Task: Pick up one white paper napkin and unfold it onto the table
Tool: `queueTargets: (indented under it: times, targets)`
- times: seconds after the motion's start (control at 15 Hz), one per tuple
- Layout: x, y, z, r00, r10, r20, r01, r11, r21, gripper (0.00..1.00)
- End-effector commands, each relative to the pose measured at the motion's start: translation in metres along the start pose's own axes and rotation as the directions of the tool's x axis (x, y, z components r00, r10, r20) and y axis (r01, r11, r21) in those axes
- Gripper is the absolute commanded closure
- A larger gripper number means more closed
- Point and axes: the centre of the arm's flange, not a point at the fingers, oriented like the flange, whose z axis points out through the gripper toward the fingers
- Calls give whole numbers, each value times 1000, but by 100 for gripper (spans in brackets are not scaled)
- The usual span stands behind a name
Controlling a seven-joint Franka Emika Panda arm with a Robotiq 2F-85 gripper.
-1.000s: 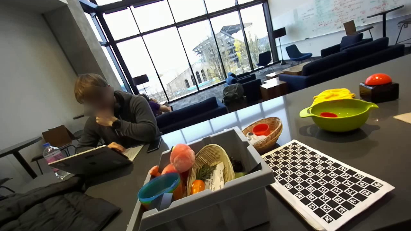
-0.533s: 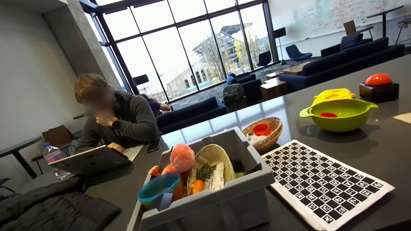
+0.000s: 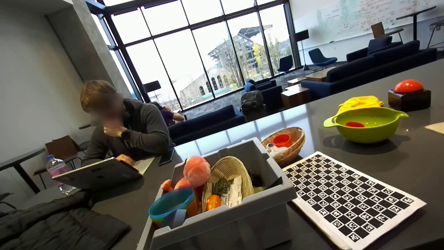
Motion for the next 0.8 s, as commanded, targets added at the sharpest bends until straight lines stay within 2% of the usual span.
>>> queueTargets:
  times: [0.0, 0.07, 0.73]
  targets:
    - [-29, -22, -10, 990, -60, 124, 42, 989, 145, 0]
    - [-14, -16, 0, 998, -21, 67, 15, 997, 81, 0]
    - [-15, -17, 3, 997, -22, 77, 15, 996, 85, 0]
